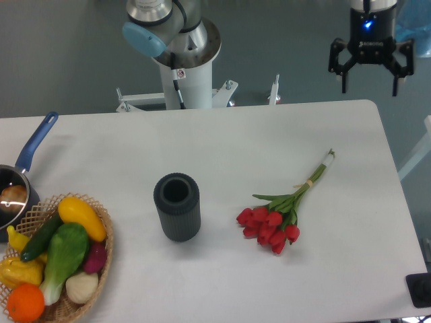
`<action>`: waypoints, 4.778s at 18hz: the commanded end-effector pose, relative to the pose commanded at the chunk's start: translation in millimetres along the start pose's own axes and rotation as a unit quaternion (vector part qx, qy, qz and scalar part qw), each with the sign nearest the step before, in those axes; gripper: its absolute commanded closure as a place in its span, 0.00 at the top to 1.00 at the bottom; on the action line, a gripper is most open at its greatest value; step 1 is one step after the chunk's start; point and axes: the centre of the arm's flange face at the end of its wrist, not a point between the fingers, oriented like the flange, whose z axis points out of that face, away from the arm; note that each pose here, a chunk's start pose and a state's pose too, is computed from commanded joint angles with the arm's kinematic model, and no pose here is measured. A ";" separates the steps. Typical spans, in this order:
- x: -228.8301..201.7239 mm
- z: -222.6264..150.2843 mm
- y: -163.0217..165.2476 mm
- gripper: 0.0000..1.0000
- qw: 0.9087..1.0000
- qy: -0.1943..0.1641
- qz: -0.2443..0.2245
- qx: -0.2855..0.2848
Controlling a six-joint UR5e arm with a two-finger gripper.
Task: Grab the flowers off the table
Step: 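Move the open gripper down toward the red tulip bouquet stems, then lower the gripper over the tulip stems just below the blooms, then close the gripper around the tulip stems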
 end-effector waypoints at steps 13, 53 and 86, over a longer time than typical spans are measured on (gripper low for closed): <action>28.4 101.4 -26.4 1.00 0.994 0.091 0.035 -0.046; 46.7 256.8 -69.7 1.00 0.981 0.181 0.074 -0.011; 63.9 283.1 -96.2 1.00 0.978 0.188 0.093 -0.010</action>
